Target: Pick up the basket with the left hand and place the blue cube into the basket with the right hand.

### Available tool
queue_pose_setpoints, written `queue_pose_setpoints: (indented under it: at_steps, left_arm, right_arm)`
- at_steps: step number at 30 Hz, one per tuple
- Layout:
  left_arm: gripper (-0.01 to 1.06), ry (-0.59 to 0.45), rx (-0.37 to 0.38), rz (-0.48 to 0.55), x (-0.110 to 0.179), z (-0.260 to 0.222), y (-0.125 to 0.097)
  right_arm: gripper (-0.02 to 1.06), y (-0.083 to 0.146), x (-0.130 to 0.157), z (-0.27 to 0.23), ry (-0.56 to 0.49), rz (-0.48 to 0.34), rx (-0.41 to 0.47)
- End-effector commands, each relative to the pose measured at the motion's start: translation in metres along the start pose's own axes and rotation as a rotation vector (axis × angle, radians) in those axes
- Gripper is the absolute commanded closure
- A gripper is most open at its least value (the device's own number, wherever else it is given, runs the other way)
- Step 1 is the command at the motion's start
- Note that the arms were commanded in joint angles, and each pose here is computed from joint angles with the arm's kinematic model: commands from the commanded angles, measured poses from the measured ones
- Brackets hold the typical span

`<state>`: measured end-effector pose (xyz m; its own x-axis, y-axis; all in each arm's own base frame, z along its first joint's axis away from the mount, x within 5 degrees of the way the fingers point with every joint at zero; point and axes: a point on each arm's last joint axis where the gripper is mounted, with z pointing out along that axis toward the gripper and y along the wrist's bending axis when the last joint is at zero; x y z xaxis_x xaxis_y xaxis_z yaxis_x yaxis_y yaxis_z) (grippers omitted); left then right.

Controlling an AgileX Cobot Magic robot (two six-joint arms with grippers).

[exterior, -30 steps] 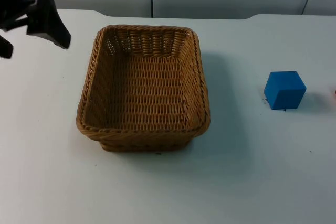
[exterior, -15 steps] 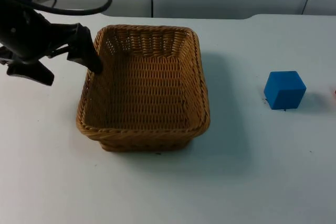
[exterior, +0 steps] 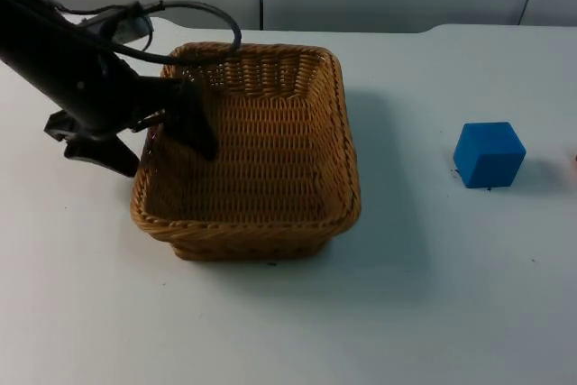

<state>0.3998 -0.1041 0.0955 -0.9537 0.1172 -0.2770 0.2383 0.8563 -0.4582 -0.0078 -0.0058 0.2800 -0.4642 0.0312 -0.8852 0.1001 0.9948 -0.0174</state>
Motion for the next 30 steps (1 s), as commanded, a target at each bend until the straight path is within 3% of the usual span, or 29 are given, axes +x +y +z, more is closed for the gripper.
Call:
queue_pose_setpoints:
  at_steps: [1,4,5,6,8,10,19,30]
  left_arm:
    - [0.15,-0.015,0.003,-0.014,-0.003,0.001,-0.002]
    - [0.46,-0.021,-0.003,-0.038,-0.004,0.001,-0.001]
    - [0.65,-0.023,-0.003,-0.038,-0.004,0.001,-0.001]
    - [0.65,-0.023,-0.003,-0.038,-0.004,0.001,-0.001]
    - [0.85,-0.026,-0.002,-0.041,-0.004,0.001,-0.001]
    - [0.96,-0.027,-0.002,-0.047,-0.004,0.001,-0.001]
    - [1.01,-0.031,0.014,-0.158,-0.006,-0.007,-0.007]
    - [1.01,-0.102,-0.013,-0.14,-0.012,-0.072,-0.038]
  right_arm:
    - [0.0,0.001,0.001,0.002,-0.003,0.006,-0.001]
    - [0.0,0.001,0.001,0.002,-0.003,0.006,-0.001]
    - [0.0,0.001,0.001,0.002,-0.003,0.006,-0.001]
    - [0.0,0.001,0.001,0.002,-0.003,0.006,-0.001]
    - [0.0,0.001,0.001,0.002,-0.003,0.006,-0.001]
    - [0.0,0.001,0.001,0.002,-0.003,0.006,-0.001]
    - [0.0,0.0,0.001,0.002,-0.003,0.005,0.002]
    - [0.0,0.0,0.001,0.002,-0.003,-0.004,0.002]
